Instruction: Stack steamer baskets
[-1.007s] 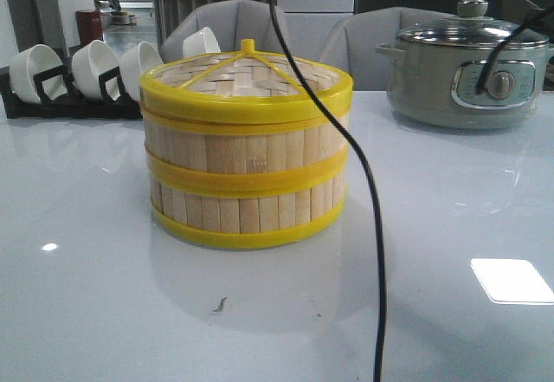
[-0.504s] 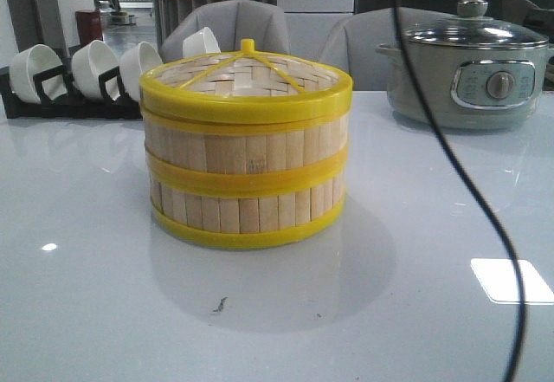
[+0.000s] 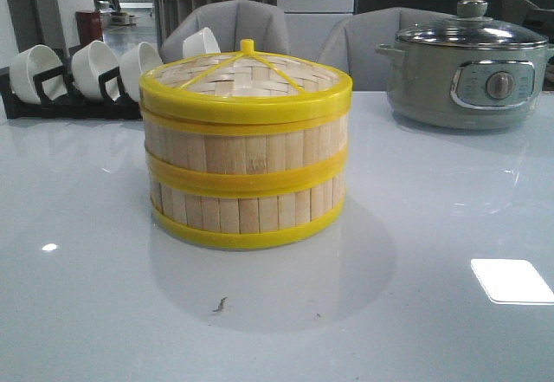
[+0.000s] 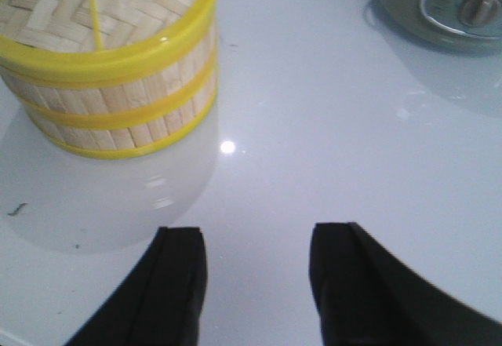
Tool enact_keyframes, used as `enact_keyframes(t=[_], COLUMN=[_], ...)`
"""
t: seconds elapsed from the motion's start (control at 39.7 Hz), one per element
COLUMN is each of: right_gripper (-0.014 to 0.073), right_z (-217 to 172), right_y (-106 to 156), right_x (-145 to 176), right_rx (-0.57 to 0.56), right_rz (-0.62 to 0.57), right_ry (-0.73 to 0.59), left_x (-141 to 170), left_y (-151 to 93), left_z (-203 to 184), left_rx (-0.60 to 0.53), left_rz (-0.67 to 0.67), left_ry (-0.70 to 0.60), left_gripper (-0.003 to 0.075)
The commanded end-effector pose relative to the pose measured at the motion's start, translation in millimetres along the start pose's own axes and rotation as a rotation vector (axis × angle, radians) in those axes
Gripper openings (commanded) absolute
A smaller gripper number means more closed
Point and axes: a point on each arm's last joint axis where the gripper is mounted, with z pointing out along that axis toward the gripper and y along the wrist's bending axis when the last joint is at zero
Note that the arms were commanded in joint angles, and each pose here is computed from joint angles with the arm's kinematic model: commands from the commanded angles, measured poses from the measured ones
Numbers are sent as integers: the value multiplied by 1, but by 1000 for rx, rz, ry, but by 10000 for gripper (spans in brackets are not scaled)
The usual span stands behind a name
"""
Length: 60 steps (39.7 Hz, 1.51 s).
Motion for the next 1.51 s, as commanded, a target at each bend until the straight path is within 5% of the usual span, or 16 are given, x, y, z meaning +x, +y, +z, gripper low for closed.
enact_keyframes(t=[0.0,0.58,1.23,1.33,1.49], right_gripper=[424,424,422,345,32], right_z=[-16,-4,-5,-5,-5], right_y=[-5,-23,-29,-29,-29], right_x=[2,84,90,89,92], right_rx=[32,198,273,273,272], right_rz=[14,179,180,179,183], right_ry=[-133,-136,-365,-368,-342], left_x=[-17,-17,-17,-17,-17], left_y=[-2,-2,-2,-2,-2], left_z=[-5,-5,-5,-5,-5], left_rx=[21,21,21,21,21], left_rz=[-8,-8,-8,-8,-8], left_ry=[-120,-120,-120,-120,-120], left_gripper=[90,90,90,90,90])
